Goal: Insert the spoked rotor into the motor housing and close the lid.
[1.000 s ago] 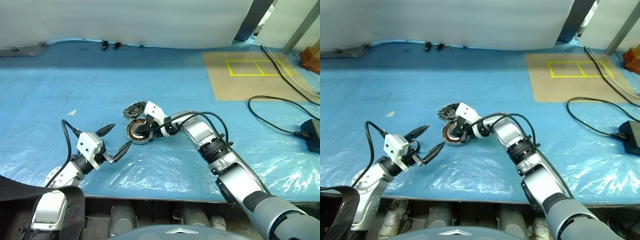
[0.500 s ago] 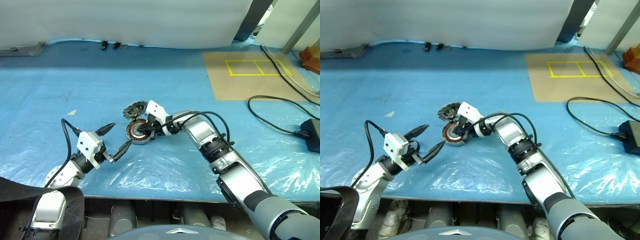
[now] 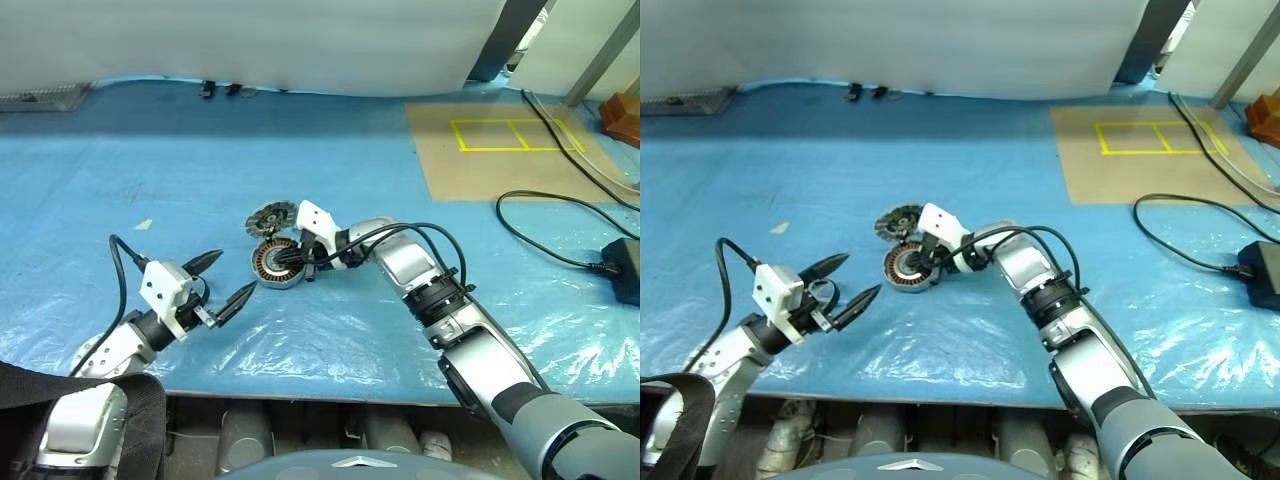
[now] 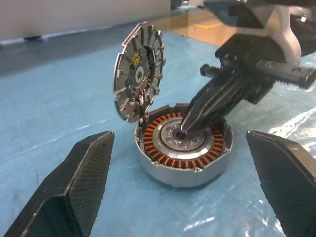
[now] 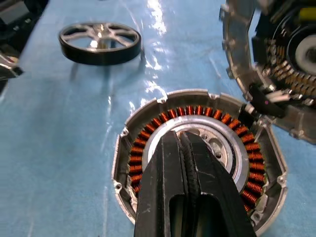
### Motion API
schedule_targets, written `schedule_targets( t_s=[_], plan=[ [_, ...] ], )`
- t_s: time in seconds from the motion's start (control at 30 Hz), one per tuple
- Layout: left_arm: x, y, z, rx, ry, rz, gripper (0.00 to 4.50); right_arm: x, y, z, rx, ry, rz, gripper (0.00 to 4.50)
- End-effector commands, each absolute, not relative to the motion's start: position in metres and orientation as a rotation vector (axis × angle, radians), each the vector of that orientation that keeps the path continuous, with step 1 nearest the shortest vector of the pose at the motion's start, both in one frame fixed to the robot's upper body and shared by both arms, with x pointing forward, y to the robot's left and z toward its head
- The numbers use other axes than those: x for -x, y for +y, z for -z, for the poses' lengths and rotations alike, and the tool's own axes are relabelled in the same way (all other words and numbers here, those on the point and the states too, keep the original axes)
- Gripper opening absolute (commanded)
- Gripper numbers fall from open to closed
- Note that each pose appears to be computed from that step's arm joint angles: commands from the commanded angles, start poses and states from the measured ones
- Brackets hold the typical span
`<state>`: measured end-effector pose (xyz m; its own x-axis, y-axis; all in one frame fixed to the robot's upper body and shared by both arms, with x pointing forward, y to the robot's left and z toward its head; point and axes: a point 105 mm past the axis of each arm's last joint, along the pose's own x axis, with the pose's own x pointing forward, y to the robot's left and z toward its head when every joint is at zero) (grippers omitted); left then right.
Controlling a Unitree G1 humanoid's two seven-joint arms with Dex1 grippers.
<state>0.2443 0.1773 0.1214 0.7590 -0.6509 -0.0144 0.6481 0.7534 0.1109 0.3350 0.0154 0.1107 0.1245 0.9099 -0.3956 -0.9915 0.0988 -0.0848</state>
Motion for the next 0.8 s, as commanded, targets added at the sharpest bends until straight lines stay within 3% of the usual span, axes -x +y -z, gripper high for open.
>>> schedule_targets(
  t_s=[0.03, 0.2, 0.33, 0.47, 0.8],
  plan=[
    [-0.24, 0.184, -0.15, -0.083, -0.038, 0.697, 4.5, -0.33, 0.017, -0.135, 0.353, 0.181, -1.484, 0.05],
    [-0.239, 0.198, -0.164, -0.086, 0.091, 0.677, 4.5, -0.326, 0.006, -0.135, 0.368, 0.197, -1.511, 0.05],
    [-0.237, 0.209, -0.161, -0.175, 0.23, 0.659, 3.32, -0.323, 0.001, -0.135, 0.364, 0.201, -1.518, 0.0],
    [-0.243, 0.227, -0.161, -0.27, 0.285, 0.585, 1.84, -0.321, 0.003, -0.134, 0.335, 0.201, -1.508, 0.0],
    [-0.245, 0.27, -0.142, -0.342, 0.507, 0.608, 1.84, -0.301, 0.028, -0.139, 0.263, 0.183, -1.592, 0.0]
  ],
)
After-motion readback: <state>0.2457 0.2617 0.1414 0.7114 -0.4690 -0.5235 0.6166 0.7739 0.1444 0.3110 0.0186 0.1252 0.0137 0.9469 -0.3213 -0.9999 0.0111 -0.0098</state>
